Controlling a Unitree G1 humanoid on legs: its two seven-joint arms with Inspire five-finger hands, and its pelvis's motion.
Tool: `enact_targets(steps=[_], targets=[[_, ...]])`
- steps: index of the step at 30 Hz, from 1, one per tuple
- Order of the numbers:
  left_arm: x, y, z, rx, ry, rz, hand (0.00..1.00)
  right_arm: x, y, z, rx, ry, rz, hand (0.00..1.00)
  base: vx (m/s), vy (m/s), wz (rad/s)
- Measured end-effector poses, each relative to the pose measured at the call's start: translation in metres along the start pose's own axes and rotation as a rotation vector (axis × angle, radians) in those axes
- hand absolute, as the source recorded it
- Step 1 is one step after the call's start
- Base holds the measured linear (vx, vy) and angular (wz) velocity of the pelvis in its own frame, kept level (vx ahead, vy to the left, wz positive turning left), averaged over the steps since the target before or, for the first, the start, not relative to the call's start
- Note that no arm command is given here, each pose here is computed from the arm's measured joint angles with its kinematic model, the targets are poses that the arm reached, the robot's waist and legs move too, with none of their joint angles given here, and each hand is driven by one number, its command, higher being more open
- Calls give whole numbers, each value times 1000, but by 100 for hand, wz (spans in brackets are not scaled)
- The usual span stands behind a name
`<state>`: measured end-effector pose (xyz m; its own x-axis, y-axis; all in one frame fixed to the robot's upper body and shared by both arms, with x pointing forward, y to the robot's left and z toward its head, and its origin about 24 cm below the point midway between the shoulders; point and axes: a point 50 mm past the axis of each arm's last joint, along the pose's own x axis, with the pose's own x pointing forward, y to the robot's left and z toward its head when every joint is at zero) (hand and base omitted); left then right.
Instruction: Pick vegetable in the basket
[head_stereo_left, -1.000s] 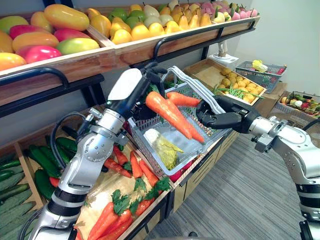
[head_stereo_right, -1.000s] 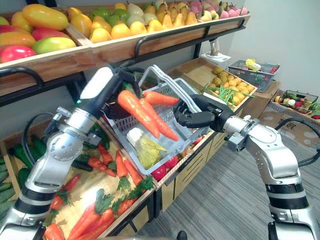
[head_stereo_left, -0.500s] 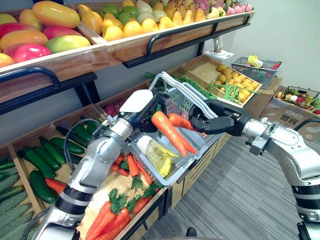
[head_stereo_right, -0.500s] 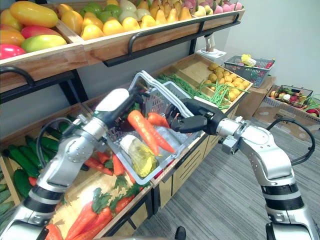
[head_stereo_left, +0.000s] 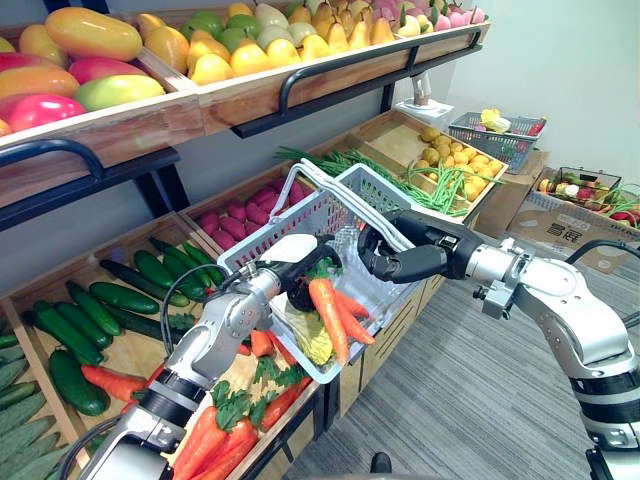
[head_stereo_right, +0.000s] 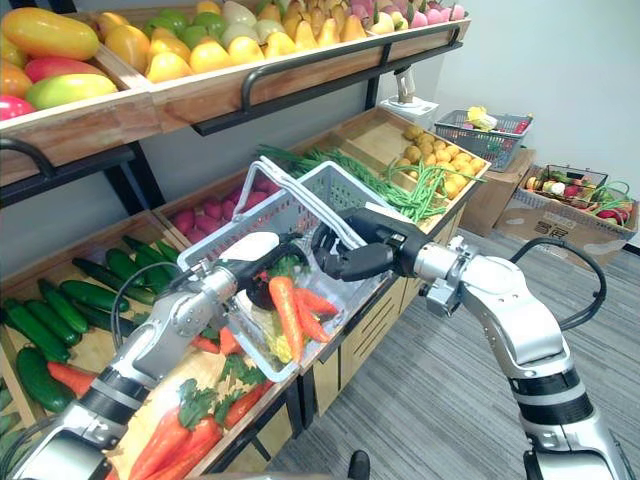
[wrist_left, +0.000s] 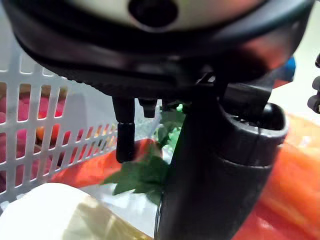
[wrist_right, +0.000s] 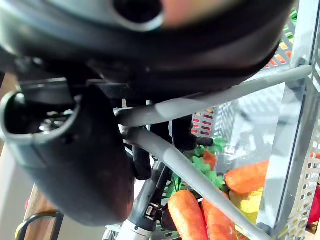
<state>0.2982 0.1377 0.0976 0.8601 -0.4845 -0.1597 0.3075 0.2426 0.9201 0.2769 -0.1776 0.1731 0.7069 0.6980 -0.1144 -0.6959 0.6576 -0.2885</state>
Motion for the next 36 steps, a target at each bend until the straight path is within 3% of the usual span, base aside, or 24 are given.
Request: enact_targets(steps=[3, 6, 7, 9, 11, 15, 25, 30, 33, 36], targets=[[-10, 17, 6, -7, -60, 10, 100, -1, -1, 1, 2, -3, -4, 0, -12, 4, 0], [-31, 58, 27, -31, -203, 108, 100, -7, -7, 3, 4, -7, -35, 0, -2, 13, 4], [-42, 84, 37, -21, -270, 187, 100, -15, -13, 2, 7, -4, -73, 0, -22, 32, 7], [-54, 106, 41, 3, -304, 247, 100, -20, -18, 4, 5, 1, -99, 0, -41, 40, 5], [-78, 146, 46, 65, -342, 364, 100, -34, -30, 10, -4, 17, -136, 0, -61, 38, 5], [-98, 172, 46, 84, -372, 448, 100, -44, -37, 15, -22, 52, -147, 0, -76, 17, 4], [-119, 193, 40, -72, -455, 480, 100, -61, -44, -1, 76, 97, -205, 0, -2, 3, 4], [-113, 188, 23, -156, -407, 378, 100, -70, -46, -16, 119, 142, -281, 0, -69, 13, 4], [-111, 165, 20, -194, -416, 185, 100, -82, -45, -29, 155, 171, -351, 0, -48, 0, 3], [-102, 120, 15, -280, -375, -98, 100, -93, -49, -39, 191, 190, -453, 0, 0, 0, 0]])
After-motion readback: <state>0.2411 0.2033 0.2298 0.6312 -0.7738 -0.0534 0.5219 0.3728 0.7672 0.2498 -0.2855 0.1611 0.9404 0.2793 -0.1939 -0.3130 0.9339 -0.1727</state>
